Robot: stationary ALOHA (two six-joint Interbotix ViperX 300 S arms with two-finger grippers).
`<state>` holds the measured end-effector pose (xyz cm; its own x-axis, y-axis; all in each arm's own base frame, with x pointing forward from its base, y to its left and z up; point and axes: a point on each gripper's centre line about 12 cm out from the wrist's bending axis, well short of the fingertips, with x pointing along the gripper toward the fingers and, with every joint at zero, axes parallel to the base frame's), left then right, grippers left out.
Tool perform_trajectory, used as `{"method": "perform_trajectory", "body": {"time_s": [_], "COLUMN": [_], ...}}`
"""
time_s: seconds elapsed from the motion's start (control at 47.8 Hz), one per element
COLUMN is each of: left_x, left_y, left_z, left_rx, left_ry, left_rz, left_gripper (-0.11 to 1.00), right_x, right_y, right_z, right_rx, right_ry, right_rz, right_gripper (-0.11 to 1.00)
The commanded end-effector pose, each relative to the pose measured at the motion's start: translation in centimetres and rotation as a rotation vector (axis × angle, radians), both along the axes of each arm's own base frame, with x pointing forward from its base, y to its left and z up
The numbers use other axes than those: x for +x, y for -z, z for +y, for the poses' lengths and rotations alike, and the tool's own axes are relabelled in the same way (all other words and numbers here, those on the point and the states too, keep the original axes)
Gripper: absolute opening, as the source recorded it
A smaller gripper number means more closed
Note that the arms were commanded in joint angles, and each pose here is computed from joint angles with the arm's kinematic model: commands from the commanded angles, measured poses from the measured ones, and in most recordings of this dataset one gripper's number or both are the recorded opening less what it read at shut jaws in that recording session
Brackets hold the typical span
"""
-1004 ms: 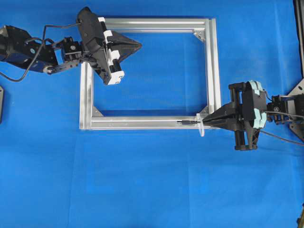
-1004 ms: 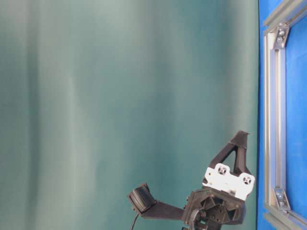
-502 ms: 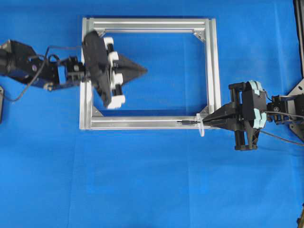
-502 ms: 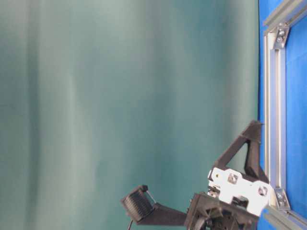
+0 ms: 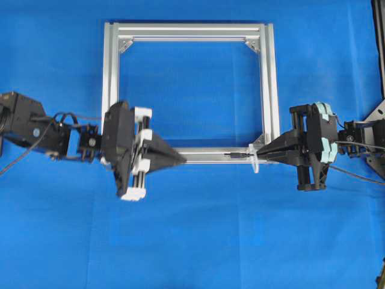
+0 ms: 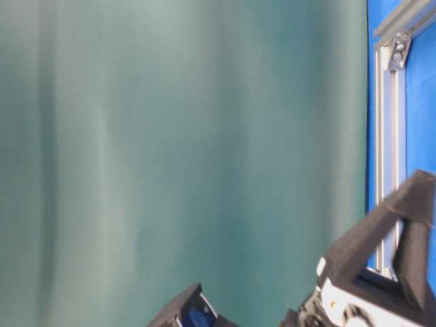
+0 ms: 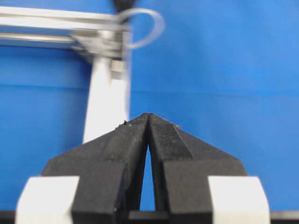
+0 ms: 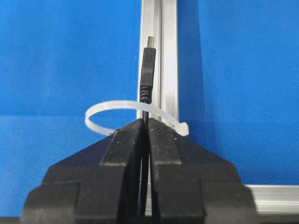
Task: Insert the wire through the string loop located on the right side.
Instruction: 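Move the open left gripper toward the plug emerging from the loop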
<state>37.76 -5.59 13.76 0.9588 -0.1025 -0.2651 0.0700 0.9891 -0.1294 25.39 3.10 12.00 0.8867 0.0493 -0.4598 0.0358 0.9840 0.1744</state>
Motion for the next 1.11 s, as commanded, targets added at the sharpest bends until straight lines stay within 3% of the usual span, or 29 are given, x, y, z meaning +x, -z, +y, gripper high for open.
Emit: {"method": "perform_trajectory", "body": {"time_s": [0.0,0.355,0.586,0.857,1.087], "left_x": [0.1,1.5,5.4,10.4,11.4], "left_y": [-1.3,-1.8,-2.9,-3.7,-3.4], "left_z": [-0.4,-0.1,0.0,0.7,0.6], "left_rx": [-0.008,-0.011,-0.018,-0.006,-0.003], "left_ry": [0.010,-0.001,-0.017,-0.037,-0.034], "left_rz": [-0.030,-0.044,-0.074,-0.030,0.003], "left_gripper": [0.00,0.00,0.00,0.00,0.00], "right_x": [0.6,0.6,0.5,0.5,0.5], "right_y": [-0.7,-0.7,-0.7,-0.6,-0.6], "right_z": [0.0,0.0,0.1,0.0,0.1], "right_rx": [0.002,0.002,0.002,0.002,0.002], "right_ry": [0.002,0.001,-0.001,0.001,0.000], "right_rz": [-0.030,-0.029,-0.029,-0.027,-0.027], "right_gripper": [-0.04,-0.04,-0.04,-0.04,-0.04]}}
